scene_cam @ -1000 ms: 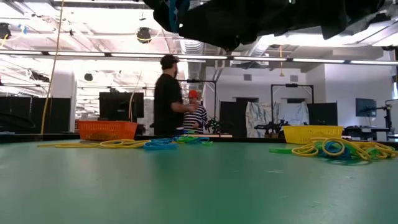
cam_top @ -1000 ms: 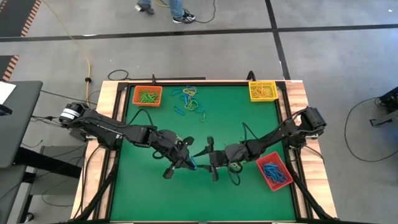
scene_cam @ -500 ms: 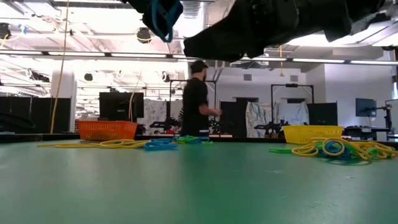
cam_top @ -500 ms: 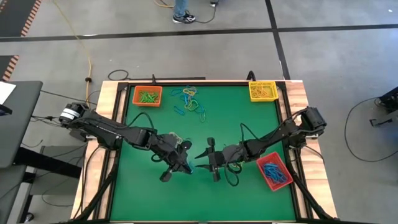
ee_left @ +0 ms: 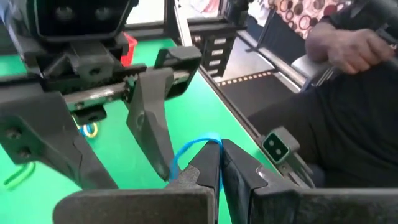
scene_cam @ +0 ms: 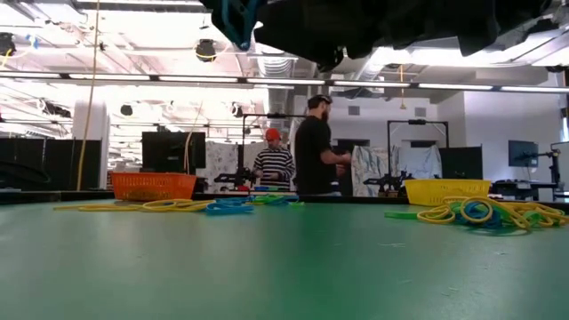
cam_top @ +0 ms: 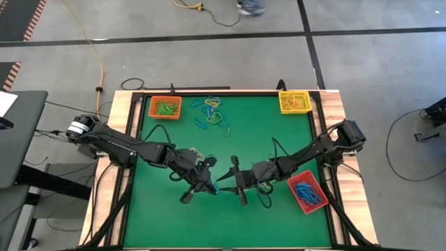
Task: Sort rubber bands into baskets
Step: Put the blue rubber band into the red bin
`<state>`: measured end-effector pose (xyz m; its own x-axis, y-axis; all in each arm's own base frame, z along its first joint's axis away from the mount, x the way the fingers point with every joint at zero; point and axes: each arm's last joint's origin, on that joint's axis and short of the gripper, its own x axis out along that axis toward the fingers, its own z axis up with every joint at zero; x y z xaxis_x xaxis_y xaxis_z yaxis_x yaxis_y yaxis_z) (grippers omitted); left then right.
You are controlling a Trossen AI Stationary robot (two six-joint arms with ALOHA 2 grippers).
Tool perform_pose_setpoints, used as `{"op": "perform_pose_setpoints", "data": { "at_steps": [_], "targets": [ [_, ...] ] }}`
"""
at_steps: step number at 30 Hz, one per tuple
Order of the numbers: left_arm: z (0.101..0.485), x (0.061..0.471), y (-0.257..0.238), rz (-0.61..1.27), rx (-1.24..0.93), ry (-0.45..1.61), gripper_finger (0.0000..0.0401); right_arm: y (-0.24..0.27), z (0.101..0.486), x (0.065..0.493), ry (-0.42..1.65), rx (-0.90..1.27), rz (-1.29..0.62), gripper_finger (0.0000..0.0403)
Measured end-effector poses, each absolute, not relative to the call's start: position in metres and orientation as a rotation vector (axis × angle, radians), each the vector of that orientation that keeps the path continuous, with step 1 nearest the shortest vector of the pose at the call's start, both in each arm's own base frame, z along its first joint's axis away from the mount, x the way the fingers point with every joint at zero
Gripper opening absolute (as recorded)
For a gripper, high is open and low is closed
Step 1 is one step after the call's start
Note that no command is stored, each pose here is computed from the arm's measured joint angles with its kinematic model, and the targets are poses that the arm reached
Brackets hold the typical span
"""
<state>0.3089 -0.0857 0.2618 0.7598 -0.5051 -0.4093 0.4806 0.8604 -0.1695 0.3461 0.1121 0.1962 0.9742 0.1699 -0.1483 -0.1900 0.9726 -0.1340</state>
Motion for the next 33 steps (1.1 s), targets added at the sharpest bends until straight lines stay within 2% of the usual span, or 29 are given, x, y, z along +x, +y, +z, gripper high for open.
{"op": "perform_pose_setpoints", "data": {
  "at_steps": [14, 23, 31, 33],
  "targets": [
    [0.257, 0.319, -0.087, -0.54, -0.038, 0.407, 0.0, 0.117, 0.202, 0.346, 0.071, -0.148, 0.231, 0.0172],
    [0.255, 0.319, -0.086, -0.539, -0.049, 0.427, 0.0, 0.116, 0.197, 0.346, 0.112, -0.162, 0.231, 0.0112],
    [0.253, 0.318, -0.086, -0.537, -0.05, 0.45, 0.0, 0.115, 0.193, 0.345, 0.153, -0.208, 0.211, 0.002],
    [0.252, 0.318, -0.086, -0.535, -0.054, 0.466, 0.0, 0.115, 0.191, 0.345, 0.174, -0.222, 0.208, 0.0014]
  ]
}}
